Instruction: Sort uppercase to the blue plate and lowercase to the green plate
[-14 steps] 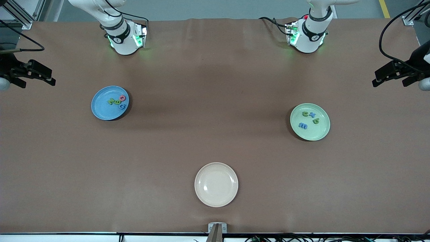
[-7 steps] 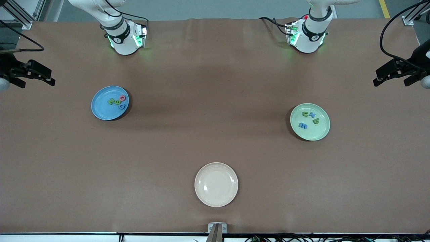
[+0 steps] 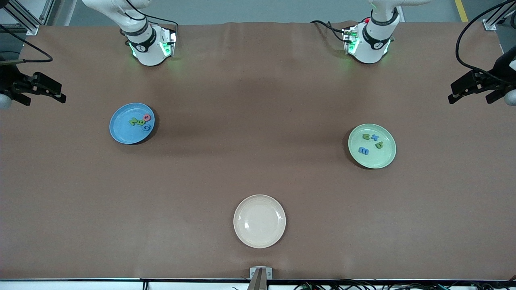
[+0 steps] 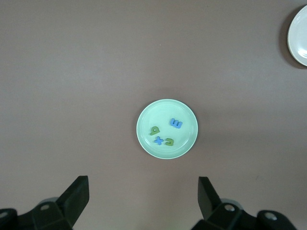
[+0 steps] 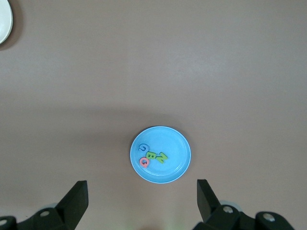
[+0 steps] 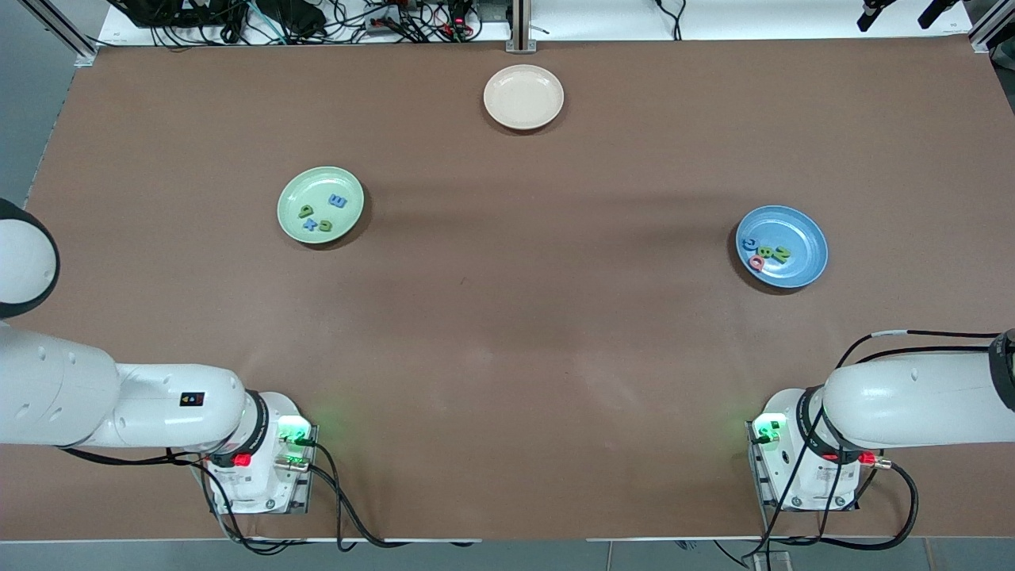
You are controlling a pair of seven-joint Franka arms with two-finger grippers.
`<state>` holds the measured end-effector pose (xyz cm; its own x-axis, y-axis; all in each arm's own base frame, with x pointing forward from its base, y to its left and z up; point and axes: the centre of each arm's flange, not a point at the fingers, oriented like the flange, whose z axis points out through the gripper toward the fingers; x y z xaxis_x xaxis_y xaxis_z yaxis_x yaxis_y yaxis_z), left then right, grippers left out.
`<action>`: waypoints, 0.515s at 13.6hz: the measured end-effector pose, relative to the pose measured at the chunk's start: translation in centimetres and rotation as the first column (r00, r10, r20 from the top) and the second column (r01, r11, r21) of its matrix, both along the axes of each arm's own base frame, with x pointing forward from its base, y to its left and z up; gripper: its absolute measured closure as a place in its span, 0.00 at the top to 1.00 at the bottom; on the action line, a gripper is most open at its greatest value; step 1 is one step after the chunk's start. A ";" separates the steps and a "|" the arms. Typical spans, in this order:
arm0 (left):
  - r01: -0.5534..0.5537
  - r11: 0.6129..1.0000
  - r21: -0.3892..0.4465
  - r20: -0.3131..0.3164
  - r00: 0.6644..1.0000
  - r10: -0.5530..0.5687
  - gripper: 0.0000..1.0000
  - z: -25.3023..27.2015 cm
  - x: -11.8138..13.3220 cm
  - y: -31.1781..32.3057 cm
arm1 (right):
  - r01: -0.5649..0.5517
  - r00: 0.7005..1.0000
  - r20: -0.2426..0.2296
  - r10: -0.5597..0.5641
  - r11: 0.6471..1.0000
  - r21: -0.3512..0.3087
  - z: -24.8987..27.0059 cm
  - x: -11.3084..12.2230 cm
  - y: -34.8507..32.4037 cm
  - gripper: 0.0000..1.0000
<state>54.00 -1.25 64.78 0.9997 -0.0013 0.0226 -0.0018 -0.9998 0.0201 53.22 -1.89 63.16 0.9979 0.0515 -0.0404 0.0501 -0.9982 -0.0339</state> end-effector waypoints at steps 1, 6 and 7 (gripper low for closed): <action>0.000 1.000 0.000 0.001 1.000 0.000 1.00 0.0 0.0 0.0 | 0.000 1.000 0.001 0.000 1.000 0.000 0.0 0.0 0.0 1.00; 0.001 1.000 0.000 0.008 1.000 -0.001 1.00 0.1 0.1 0.0 | 0.001 1.000 0.001 -0.001 1.000 0.000 0.0 0.0 -0.1 1.00; 0.001 1.000 0.000 0.008 1.000 -0.001 1.00 0.1 0.1 -0.1 | 0.001 1.000 0.001 -0.001 1.000 0.000 0.0 0.0 -0.1 1.00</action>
